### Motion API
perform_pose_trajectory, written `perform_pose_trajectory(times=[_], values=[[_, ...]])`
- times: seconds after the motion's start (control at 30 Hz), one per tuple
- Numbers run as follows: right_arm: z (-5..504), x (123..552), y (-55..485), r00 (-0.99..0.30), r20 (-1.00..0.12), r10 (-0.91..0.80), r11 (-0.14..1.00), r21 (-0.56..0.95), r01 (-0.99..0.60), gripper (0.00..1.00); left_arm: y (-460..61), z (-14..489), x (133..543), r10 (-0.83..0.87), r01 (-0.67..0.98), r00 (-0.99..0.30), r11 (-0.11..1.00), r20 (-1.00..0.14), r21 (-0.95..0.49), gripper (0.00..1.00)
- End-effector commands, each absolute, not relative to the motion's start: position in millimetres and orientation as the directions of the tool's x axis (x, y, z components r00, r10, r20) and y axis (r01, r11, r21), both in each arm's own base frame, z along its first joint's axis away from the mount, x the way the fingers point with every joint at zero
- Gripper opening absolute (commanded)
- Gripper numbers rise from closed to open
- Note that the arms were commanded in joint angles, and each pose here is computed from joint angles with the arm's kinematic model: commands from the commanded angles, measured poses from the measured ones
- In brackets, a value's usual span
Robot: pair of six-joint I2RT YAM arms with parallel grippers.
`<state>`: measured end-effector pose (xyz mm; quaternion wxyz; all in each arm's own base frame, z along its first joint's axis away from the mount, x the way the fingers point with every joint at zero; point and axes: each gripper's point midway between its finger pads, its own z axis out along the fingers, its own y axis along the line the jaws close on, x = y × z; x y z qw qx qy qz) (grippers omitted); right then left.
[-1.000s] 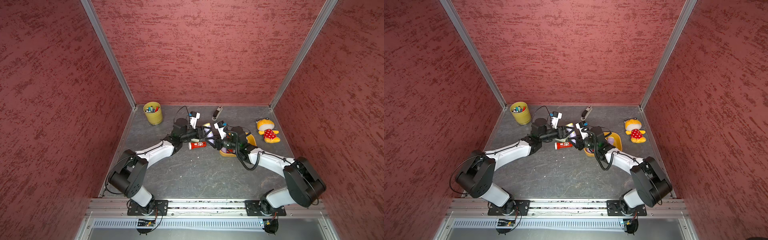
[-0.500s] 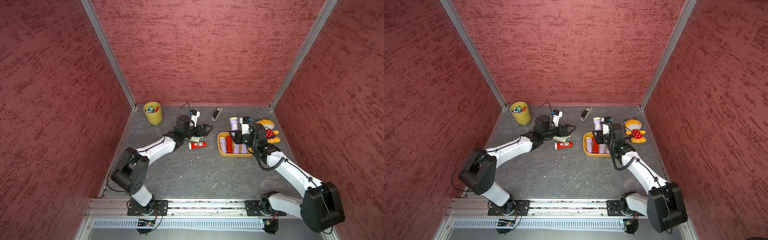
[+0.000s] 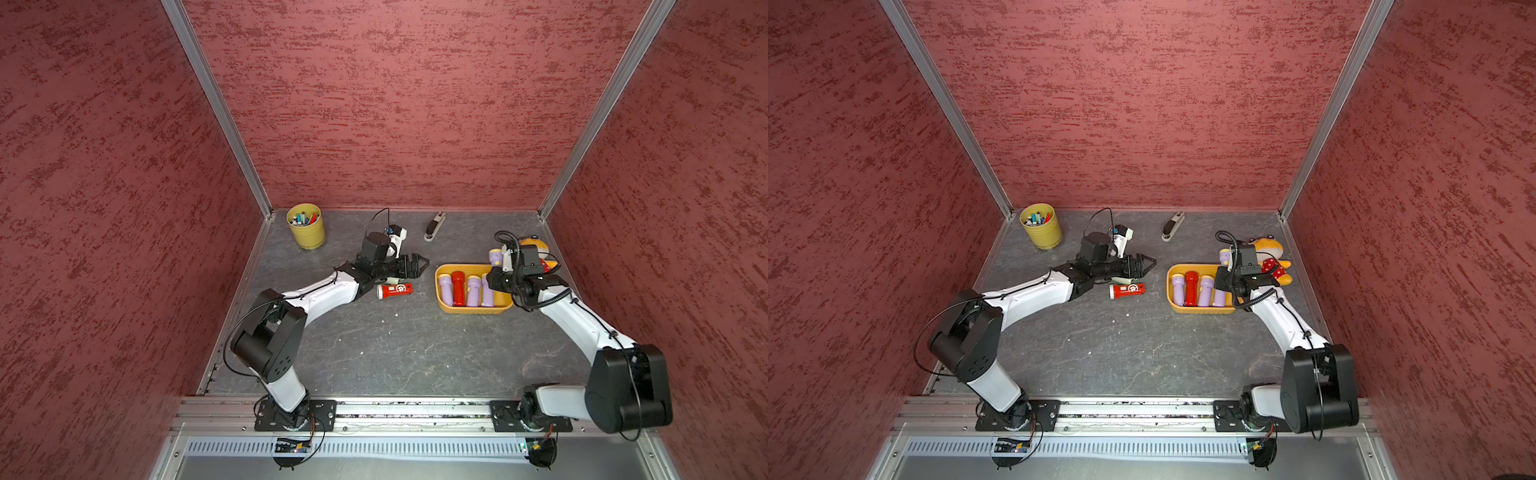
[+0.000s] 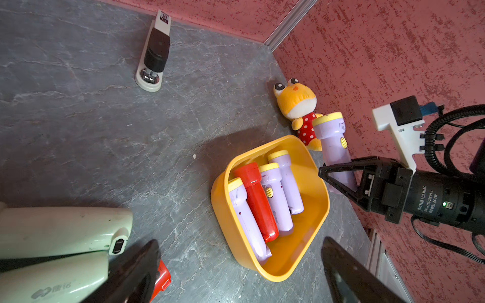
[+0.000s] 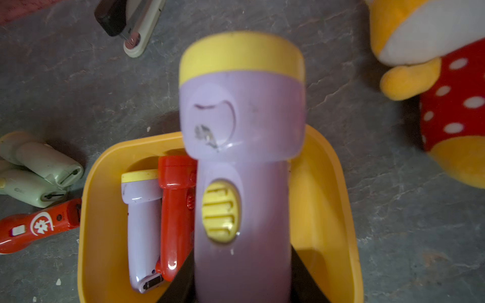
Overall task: Put the flashlights into the storage boxes
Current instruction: Place the flashlight at the storage box.
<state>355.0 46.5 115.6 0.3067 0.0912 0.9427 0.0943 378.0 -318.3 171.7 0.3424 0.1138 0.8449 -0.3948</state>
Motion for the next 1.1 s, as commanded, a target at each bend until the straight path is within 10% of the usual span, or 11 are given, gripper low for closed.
perform_pose_trajectory(times=[0.0, 0.33, 0.53, 1.07], values=[[113.2, 358.2, 37.6, -0.806, -0.542, 0.237, 0.969, 0.194, 0.155, 0.31, -321.8, 173.6, 379.5, -0.069, 0.468, -0.739, 0.662, -0.67, -0.585, 0.95], [82.3, 362.5, 21.5, -0.842, -0.485, 0.239, 0.971, 0.102, 0.217, 0.36, -322.4, 173.4, 378.1, -0.059, 0.469, -0.744, 0.663, -0.666, -0.583, 0.96], [85.2, 359.6, 13.7, -0.846, -0.482, 0.229, 0.971, 0.055, 0.231, 0.58, -321.6, 168.5, 377.9, -0.055, 0.461, -0.751, 0.67, -0.658, -0.582, 0.96], [77.5, 371.2, 7.6, -0.854, -0.483, 0.192, 0.976, 0.002, 0.219, 0.4, -318.6, 169.3, 379.3, -0.059, 0.452, -0.746, 0.687, -0.663, -0.569, 0.97]])
